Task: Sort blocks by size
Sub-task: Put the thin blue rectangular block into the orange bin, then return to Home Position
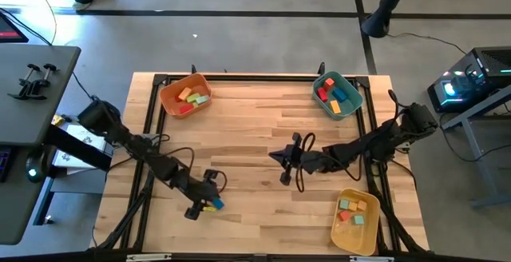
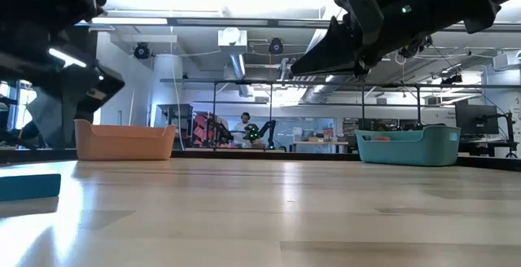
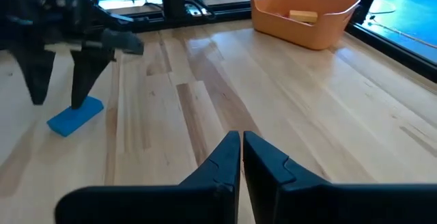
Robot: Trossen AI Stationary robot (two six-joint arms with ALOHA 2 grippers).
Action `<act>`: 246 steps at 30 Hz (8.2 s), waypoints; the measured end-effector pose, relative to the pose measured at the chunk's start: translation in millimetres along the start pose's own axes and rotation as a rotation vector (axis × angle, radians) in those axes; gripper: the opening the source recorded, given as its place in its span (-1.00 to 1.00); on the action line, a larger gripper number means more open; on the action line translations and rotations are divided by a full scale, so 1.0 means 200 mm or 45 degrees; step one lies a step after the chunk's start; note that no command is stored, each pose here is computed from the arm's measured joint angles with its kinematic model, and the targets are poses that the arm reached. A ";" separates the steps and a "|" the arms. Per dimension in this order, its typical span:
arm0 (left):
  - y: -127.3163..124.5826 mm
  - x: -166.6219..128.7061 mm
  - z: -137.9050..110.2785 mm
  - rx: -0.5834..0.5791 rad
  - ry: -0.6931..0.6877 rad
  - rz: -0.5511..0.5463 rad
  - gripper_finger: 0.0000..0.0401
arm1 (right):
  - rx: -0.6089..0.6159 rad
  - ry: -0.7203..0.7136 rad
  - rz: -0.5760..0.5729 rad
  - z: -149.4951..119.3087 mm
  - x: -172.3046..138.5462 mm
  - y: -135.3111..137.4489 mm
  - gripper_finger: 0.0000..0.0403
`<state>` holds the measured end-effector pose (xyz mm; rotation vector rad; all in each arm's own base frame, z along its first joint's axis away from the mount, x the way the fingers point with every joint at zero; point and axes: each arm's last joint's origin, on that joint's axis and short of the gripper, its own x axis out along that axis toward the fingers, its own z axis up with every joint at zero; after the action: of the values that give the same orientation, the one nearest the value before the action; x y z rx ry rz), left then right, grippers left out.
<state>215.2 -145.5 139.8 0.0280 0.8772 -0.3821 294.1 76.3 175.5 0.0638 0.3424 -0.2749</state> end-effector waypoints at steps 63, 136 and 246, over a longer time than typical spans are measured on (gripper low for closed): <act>1.43 -0.91 -0.19 -1.173 0.463 1.305 0.12 | -0.107 0.011 -0.006 0.06 -0.32 0.12 -0.94; 0.50 -0.73 -0.45 -0.174 -1.313 0.501 0.11 | 0.189 -0.475 0.385 0.04 -0.77 -0.47 -0.94; 0.49 -0.66 -0.48 0.003 -1.055 0.607 0.11 | 0.061 -0.389 0.481 -0.32 -0.78 -0.60 -0.94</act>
<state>100.2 4.3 164.4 0.0728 0.0352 0.0694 98.7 8.8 165.8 0.1304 0.0163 0.0831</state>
